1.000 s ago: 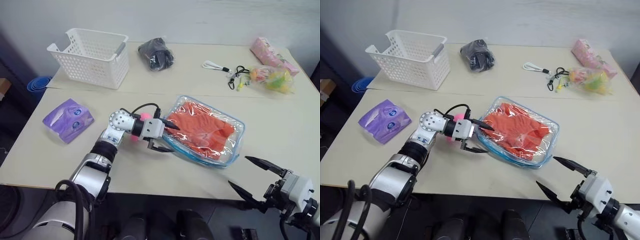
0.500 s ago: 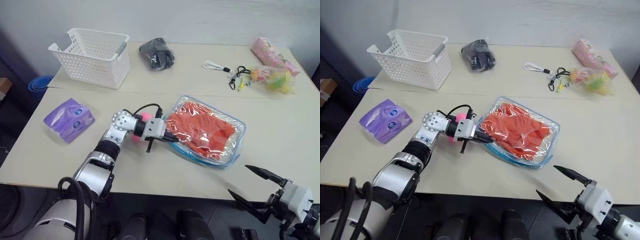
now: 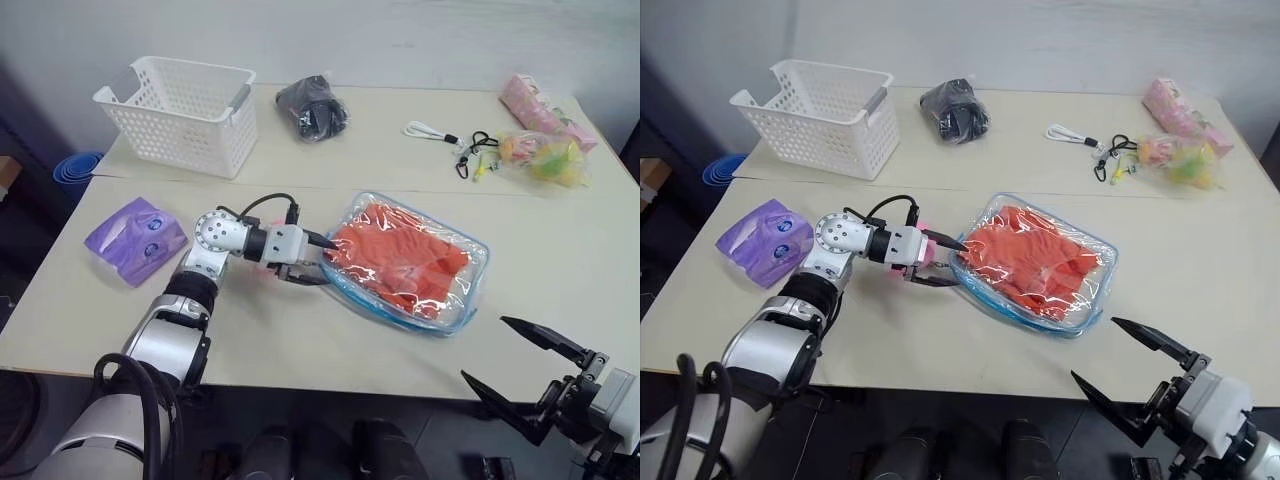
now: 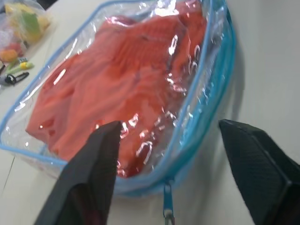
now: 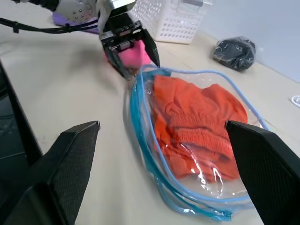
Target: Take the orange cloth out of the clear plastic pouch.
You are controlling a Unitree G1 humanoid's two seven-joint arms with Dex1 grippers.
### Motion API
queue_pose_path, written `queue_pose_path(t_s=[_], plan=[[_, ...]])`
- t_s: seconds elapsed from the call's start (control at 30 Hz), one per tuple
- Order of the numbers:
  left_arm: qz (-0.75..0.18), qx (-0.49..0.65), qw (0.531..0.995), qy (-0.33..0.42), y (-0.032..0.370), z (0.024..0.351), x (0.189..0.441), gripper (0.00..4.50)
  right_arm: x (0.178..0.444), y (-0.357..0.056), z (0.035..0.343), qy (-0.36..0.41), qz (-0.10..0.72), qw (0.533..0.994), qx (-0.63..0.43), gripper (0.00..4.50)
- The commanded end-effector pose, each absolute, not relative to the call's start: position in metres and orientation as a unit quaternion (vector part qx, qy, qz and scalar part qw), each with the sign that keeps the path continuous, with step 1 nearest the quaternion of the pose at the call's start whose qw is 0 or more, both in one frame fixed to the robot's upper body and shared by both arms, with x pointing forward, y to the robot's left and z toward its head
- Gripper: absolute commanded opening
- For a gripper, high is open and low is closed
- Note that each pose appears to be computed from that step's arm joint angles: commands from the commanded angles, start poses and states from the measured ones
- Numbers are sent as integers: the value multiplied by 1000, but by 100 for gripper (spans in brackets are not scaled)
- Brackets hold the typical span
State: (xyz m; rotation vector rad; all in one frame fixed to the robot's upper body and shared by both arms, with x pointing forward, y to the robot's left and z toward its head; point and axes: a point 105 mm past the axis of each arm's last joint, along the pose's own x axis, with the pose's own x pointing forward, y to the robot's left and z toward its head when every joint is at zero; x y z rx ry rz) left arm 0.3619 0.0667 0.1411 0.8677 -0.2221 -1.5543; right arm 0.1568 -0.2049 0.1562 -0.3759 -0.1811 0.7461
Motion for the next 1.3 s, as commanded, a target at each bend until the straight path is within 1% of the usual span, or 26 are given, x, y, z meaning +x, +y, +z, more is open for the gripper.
queue_pose_path(t_s=[0.03, 0.13, 0.17, 0.27, 0.33, 0.37, 0.43, 0.5, 0.53, 0.57, 0.73, 0.8, 0.87, 0.9, 0.97, 1.03, 1.07, 1.13, 1.2, 1.3], plan=[[-662, 407, 619, -113, 57, 144, 366, 366, 156, -199, 159, -99, 363, 909, -178, 450], [-661, 407, 619, -119, 49, 142, 365, 366, 157, -199, 157, -97, 360, 911, -176, 450], [-662, 405, 619, -122, 47, 142, 365, 348, 157, -199, 156, -96, 360, 912, -175, 450], [-667, 397, 618, -122, 44, 143, 364, 277, 157, -199, 154, -93, 359, 912, -174, 450], [-671, 393, 617, -119, 45, 143, 364, 212, 156, -199, 153, -92, 359, 913, -173, 450], [-675, 386, 618, -118, 45, 144, 363, 187, 156, -199, 152, -90, 359, 913, -172, 450], [-686, 365, 619, -112, 47, 145, 361, 114, 155, -199, 150, -83, 361, 914, -169, 450], [-692, 347, 623, -108, 48, 147, 361, 54, 154, -199, 148, -77, 363, 914, -166, 450], [-698, 330, 627, -101, 49, 147, 360, 38, 153, -199, 146, -72, 366, 914, -163, 450], [-702, 315, 631, -96, 49, 148, 360, 6, 152, -199, 145, -67, 369, 913, -160, 450], [-738, 229, 634, -35, 51, 144, 354, 6, 148, -193, 139, -37, 399, 907, -132, 450], [-732, 201, 651, -9, 50, 142, 356, 6, 149, -185, 140, -26, 415, 902, -114, 450], [-713, 153, 684, 7, 43, 145, 362, 6, 155, -170, 143, -18, 434, 895, -98, 450], [-707, 125, 696, 10, 37, 149, 362, 6, 160, -162, 143, -11, 440, 893, -90, 450], [-705, 87, 703, 16, 30, 154, 358, 6, 168, -151, 145, -5, 444, 893, -76, 450], [-710, 41, 703, 6, 17, 168, 347, 6, 185, -149, 141, 22, 400, 914, -55, 450], [-709, 9, 705, 7, 12, 176, 342, 6, 192, -146, 141, 32, 391, 919, -43, 450], [-701, -29, 711, 33, 6, 182, 334, 6, 208, -142, 142, 43, 379, 924, -43, 450], [-691, -42, 718, 64, 5, 180, 329, 6, 222, -141, 142, 53, 367, 927, -50, 450], [-681, -38, 727, 74, 4, 177, 325, 6, 239, -141, 139, 63, 354, 930, -80, 450]])
